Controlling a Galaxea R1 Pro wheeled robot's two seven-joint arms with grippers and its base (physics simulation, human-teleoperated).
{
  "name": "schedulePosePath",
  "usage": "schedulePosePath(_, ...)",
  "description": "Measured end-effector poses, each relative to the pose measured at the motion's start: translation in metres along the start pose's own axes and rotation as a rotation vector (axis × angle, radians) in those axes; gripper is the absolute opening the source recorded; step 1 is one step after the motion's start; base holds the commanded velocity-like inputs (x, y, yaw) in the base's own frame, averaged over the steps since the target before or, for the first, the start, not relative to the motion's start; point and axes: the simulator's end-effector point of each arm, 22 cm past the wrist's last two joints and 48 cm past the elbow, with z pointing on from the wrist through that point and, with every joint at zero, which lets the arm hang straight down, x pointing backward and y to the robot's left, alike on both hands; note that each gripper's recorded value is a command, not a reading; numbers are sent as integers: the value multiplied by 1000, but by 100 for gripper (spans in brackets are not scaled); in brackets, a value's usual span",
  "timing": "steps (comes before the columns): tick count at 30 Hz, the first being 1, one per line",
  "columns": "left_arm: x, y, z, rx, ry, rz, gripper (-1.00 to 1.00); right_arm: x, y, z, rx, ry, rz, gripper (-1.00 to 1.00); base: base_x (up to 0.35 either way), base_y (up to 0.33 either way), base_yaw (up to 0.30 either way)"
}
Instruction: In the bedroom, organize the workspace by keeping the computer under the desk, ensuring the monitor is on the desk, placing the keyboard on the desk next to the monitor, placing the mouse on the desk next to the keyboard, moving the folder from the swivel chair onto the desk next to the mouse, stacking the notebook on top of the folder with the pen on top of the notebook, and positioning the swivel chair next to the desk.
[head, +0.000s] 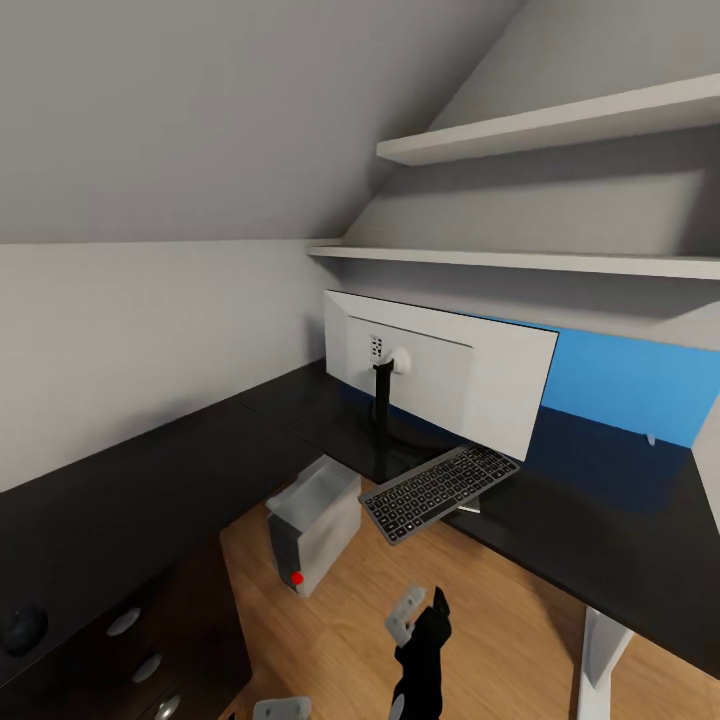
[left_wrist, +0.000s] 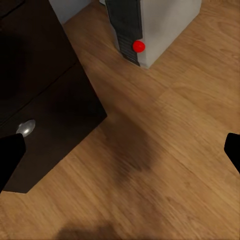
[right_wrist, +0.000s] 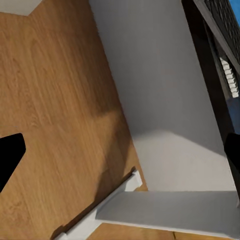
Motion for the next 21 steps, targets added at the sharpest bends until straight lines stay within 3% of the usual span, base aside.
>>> schedulePosePath(6, 0, 0, 0, 0, 0, 0, 100, 0, 1, -1, 3, -1, -8, 100, 0, 0, 28)
schedulePosePath(21, 5, -2, 0, 6, 13, 2, 100, 18, -3, -2, 68, 23, -70, 100, 0, 0, 228)
